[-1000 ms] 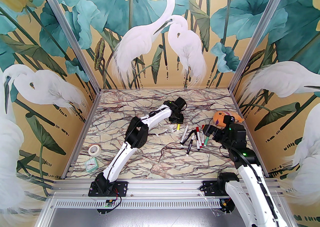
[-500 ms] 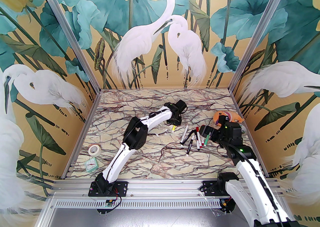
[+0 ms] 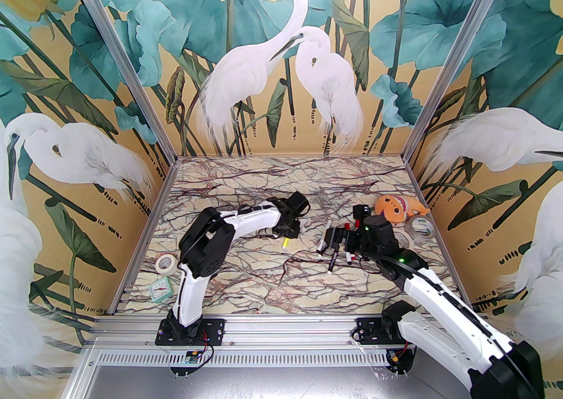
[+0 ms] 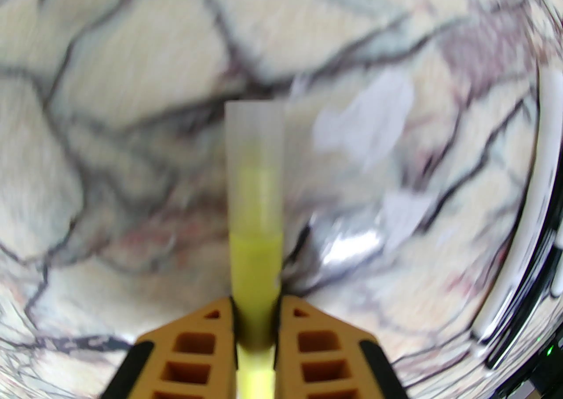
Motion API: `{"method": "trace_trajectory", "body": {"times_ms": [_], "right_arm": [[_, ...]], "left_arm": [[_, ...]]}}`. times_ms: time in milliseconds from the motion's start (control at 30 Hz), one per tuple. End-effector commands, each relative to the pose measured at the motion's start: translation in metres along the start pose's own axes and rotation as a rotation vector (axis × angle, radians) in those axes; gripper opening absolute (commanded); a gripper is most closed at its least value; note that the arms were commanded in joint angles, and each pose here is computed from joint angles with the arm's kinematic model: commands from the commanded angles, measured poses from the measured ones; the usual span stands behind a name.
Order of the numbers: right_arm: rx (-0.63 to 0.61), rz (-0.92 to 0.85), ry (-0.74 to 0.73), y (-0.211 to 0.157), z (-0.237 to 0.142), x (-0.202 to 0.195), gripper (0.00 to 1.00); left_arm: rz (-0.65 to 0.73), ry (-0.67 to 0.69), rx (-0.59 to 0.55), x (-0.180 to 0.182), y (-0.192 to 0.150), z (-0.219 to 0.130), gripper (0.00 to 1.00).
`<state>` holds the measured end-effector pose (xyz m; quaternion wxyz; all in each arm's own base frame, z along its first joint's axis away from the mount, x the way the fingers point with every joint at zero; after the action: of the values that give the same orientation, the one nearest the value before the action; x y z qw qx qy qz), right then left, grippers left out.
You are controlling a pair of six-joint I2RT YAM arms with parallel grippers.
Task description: Open the pen caps
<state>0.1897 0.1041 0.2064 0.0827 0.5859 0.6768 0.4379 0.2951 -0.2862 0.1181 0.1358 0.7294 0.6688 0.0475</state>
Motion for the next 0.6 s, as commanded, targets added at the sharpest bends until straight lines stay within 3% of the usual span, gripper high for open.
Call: {"method": "trace_trajectory", "body": {"times_ms": [0,367,567], "right_arm": [[-0.053,0.026,0.005,0.005,0.006,0.006,1.0],[-0.043,0.136,0.065,0.008,0.03,0.014,0.96],[-0.02,0.252,0.094,0.012,0.049,0.015,0.78]], "left_arm": [[-0.038,-0.073,-0.013,0.004,-0.008,-0.005,0.15],[-0.031,-0.207,-0.059,0.007,-0.016,-0.039,0.15],[-0.028,-0.262,-0.08,0.005,-0.015,-0.047,0.15]]}}
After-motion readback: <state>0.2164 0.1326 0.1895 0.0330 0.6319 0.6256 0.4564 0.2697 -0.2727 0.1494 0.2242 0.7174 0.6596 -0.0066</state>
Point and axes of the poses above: each hand's point on the last joint's axis, 136 mm out from that joint toward the fingers, its own z axis out along the fingers, its own x axis along the line the jaws close on, y = z × x, the point moved 10 cm from there along -z, back along the fingers, and after that the axes turned 12 degrees about -z, right-handed, at the moved point
